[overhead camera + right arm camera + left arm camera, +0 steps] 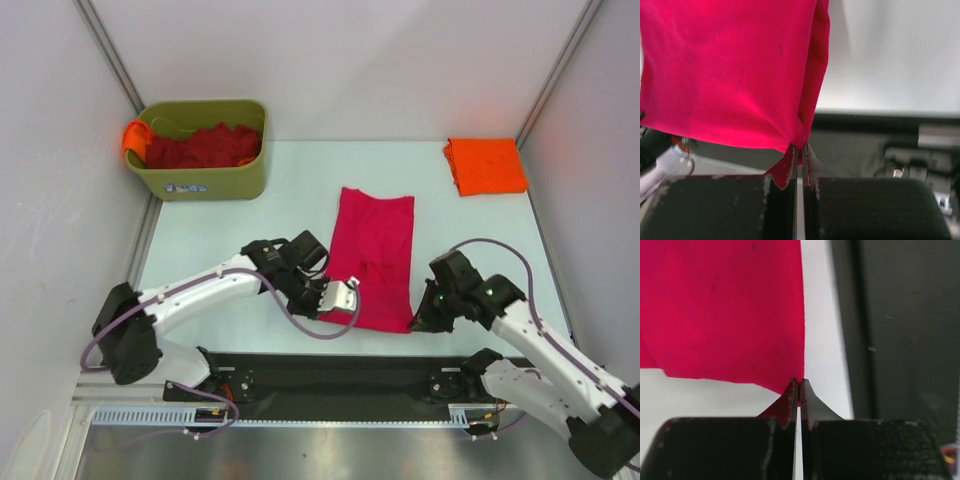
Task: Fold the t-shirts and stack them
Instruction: Fold the tshirt
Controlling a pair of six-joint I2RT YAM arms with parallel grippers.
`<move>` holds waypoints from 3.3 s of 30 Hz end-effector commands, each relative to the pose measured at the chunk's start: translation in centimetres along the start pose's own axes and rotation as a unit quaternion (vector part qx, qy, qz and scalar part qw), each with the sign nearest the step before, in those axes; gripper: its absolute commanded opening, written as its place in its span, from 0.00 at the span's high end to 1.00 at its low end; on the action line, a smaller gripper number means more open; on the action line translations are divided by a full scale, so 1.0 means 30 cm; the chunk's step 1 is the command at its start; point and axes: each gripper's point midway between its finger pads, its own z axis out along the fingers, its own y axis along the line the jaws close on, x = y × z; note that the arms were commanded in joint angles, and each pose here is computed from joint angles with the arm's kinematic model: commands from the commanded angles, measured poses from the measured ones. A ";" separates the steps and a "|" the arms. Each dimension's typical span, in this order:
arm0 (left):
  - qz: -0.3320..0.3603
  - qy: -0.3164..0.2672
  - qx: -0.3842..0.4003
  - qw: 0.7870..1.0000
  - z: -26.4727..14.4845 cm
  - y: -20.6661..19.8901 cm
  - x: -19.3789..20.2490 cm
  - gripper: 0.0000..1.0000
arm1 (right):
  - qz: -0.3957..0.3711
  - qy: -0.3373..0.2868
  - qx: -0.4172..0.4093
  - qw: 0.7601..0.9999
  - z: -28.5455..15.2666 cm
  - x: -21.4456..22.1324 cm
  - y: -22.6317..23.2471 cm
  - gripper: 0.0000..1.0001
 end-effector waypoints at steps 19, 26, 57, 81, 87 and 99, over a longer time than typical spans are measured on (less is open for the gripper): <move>-0.153 -0.062 -0.070 0.984 -0.244 0.360 -0.043 1.00 | 0.018 -0.046 -0.012 0.999 -0.037 -0.446 0.129 1.00; -0.195 -0.052 -0.130 0.971 -0.229 0.686 -0.014 1.00 | 0.043 -0.079 -0.006 0.996 0.081 -0.755 0.150 1.00; -0.336 -0.123 -0.351 0.865 -0.307 1.267 0.071 0.42 | 0.097 -0.243 0.006 0.965 0.124 -1.322 0.095 0.48; -0.384 -0.173 -0.206 0.883 0.007 1.106 0.130 0.39 | -0.064 -0.175 0.006 0.982 0.372 -1.097 0.195 0.77; -0.389 -0.216 -0.168 0.879 0.044 1.115 0.079 0.52 | -0.047 -0.188 0.013 0.981 0.356 -1.115 0.170 1.00; -0.368 -0.271 -0.178 0.871 -0.046 1.130 -0.020 1.00 | -0.012 -0.240 -0.022 0.970 0.242 -1.137 0.179 1.00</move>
